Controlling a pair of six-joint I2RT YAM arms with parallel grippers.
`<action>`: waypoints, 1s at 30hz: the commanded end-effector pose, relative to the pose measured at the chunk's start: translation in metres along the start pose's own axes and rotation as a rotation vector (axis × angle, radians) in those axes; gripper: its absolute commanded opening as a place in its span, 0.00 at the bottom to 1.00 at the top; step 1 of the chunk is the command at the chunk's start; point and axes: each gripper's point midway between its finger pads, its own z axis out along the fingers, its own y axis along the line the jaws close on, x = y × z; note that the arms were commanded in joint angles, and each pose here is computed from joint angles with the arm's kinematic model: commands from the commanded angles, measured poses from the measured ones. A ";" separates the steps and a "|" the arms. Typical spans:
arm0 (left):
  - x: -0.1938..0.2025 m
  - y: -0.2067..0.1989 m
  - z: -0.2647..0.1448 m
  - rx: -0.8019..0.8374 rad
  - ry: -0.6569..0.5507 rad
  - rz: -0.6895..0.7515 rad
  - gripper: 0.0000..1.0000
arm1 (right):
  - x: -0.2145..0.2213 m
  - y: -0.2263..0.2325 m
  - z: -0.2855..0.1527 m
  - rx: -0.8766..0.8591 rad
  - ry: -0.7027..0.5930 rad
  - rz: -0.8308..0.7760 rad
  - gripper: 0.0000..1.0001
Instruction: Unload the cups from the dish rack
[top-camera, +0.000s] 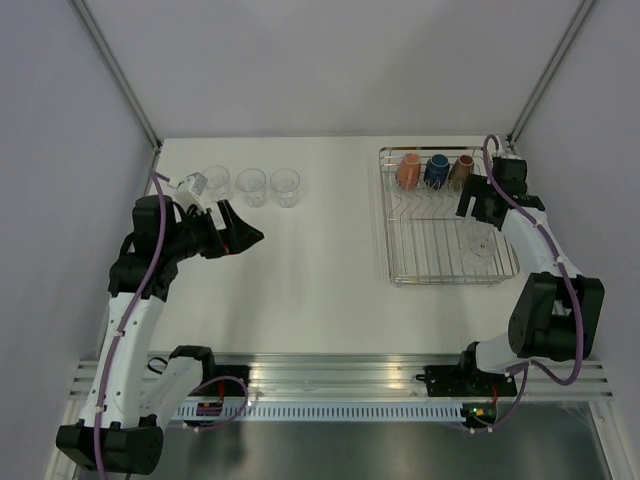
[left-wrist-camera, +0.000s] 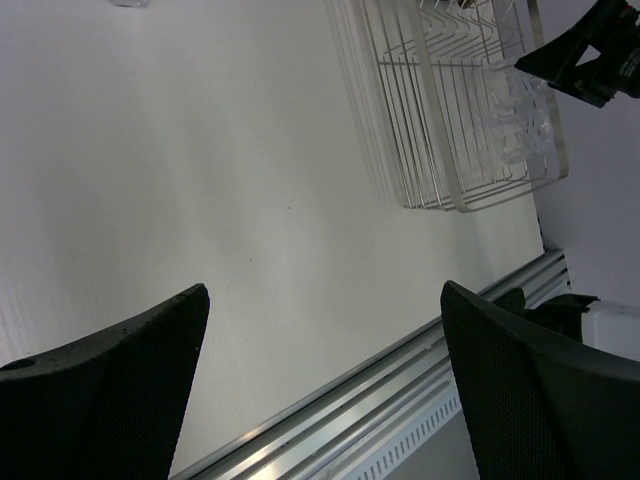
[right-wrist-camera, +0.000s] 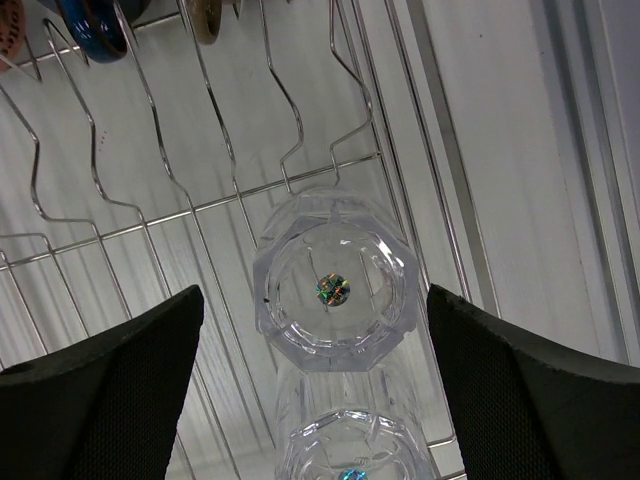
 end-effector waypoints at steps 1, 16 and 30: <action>-0.001 -0.017 -0.004 0.091 -0.010 0.035 0.99 | -0.006 -0.002 0.009 0.008 -0.005 -0.016 0.95; -0.006 -0.036 -0.014 0.150 -0.018 0.074 0.99 | 0.007 -0.003 0.043 0.024 0.055 0.000 0.76; -0.013 -0.030 -0.008 0.118 -0.035 0.049 0.99 | -0.044 0.008 -0.006 -0.027 -0.082 0.030 0.33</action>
